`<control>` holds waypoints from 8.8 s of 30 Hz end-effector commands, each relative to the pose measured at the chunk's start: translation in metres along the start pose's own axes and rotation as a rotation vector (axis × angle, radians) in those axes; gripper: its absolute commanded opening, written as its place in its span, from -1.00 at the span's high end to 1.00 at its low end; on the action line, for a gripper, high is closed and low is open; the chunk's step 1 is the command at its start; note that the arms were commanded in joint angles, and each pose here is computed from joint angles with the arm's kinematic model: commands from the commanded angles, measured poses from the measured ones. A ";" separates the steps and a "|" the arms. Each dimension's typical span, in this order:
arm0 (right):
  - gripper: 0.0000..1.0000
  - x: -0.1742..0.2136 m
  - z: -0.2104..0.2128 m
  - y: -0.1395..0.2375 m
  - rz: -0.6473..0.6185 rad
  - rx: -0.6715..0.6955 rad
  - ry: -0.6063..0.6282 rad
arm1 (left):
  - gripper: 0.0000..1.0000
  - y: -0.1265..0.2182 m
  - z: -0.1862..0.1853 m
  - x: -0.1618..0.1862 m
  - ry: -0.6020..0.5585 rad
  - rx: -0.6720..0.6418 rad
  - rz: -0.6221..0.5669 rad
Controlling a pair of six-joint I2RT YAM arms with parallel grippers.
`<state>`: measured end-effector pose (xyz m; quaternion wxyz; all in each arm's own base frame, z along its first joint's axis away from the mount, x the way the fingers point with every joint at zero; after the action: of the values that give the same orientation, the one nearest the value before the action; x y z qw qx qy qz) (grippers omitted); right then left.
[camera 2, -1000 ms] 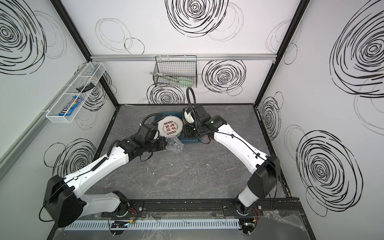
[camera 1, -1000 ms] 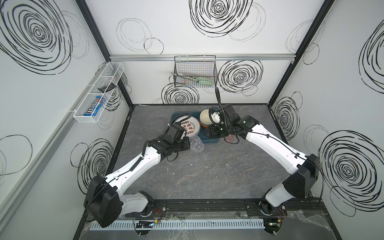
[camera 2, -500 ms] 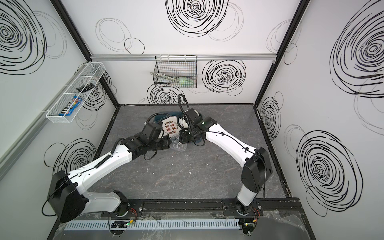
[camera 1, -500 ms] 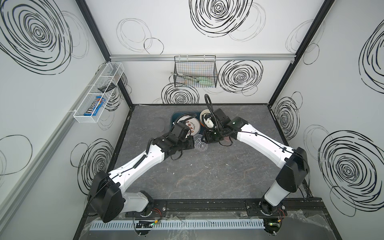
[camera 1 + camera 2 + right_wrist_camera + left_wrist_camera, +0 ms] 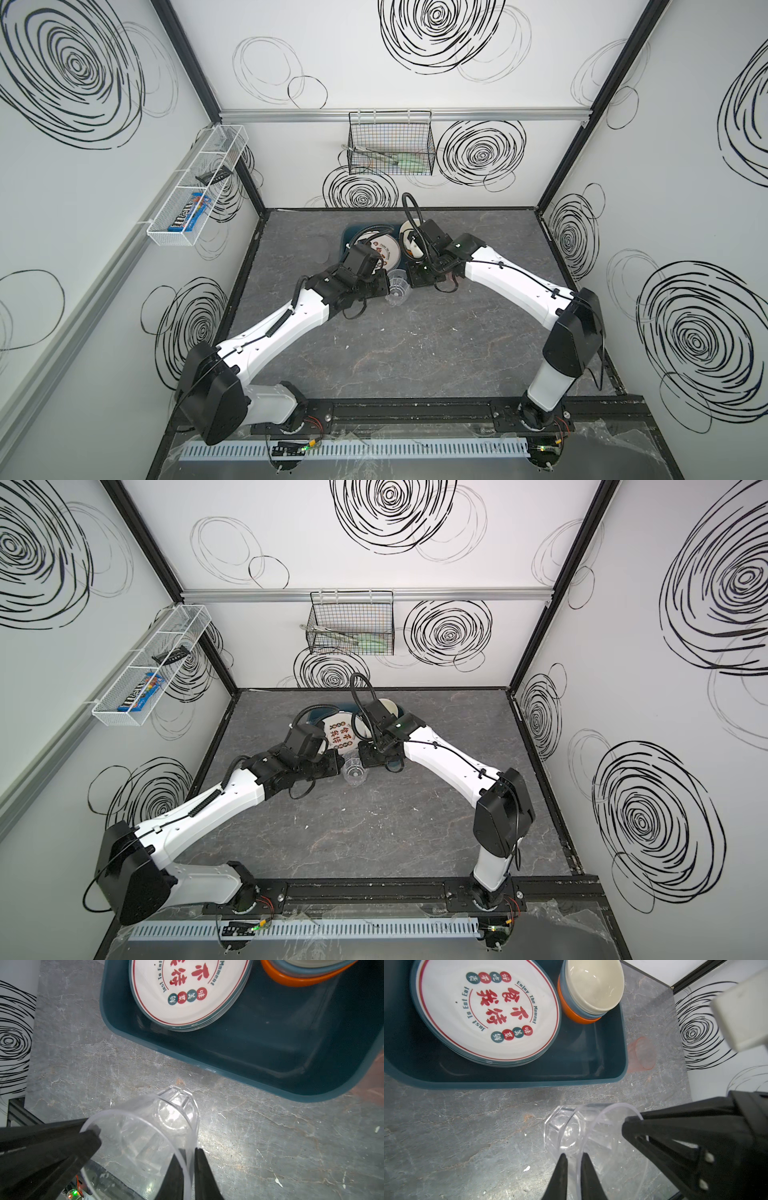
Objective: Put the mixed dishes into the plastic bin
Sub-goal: 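Grasp the clear glass cup with the right gripper from the left gripper, then carry the clear cup over the bin while the left gripper opens and withdraws, then lower the clear glass cup into the bin beside the bowls, then open the right gripper and raise it from the clear cup, then move the right gripper across the bin toward the frosted cup, then grasp the frosted cup with the left gripper while the right gripper waits nearby, then lift the frosted cup with the left gripper toward the right gripper, then grasp the frosted cup with the right gripper from the left gripper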
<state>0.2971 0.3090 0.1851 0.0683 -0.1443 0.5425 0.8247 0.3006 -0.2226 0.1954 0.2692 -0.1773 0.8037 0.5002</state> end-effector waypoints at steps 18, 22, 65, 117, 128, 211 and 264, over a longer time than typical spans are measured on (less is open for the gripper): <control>1.00 -0.063 -0.050 0.039 -0.152 0.053 -0.127 | -0.40 0.048 0.001 -0.015 0.077 0.127 -0.166; 1.00 -0.076 -0.067 0.038 -0.172 0.074 -0.158 | -0.47 0.053 0.015 -0.003 0.107 0.127 -0.170; 0.97 -0.093 -0.127 -0.062 -0.061 0.220 -0.289 | -0.58 0.054 0.071 0.031 0.233 0.094 -0.161; 0.09 -0.015 0.026 0.060 -0.231 -0.429 0.105 | -0.38 0.047 0.189 -0.068 0.376 -0.230 -0.273; 0.02 0.014 0.079 0.065 -0.212 -0.550 0.272 | -0.34 0.024 0.241 -0.083 0.442 -0.341 -0.262; 0.08 -0.017 0.033 0.067 -0.265 -0.361 0.078 | 1.00 0.029 0.143 -0.038 0.221 -0.127 -0.163; 1.00 -0.038 0.029 0.002 -0.136 -0.068 0.032 | 0.20 0.041 0.020 -0.032 0.075 0.101 -0.153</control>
<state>0.3232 0.3440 0.1882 0.0906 -0.1896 0.5096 0.8343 0.3057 -0.1820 0.2073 0.2619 -0.2218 0.8185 0.4607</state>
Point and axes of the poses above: each gripper's point midway between its finger pads, its own y axis back along the fingers, its own z axis along the line the jaws close on, x = y × z, the point moved 1 cm from there along y, back along the fingers, and after that the axes turned 13 degrees about -y, right-handed, at the moved point
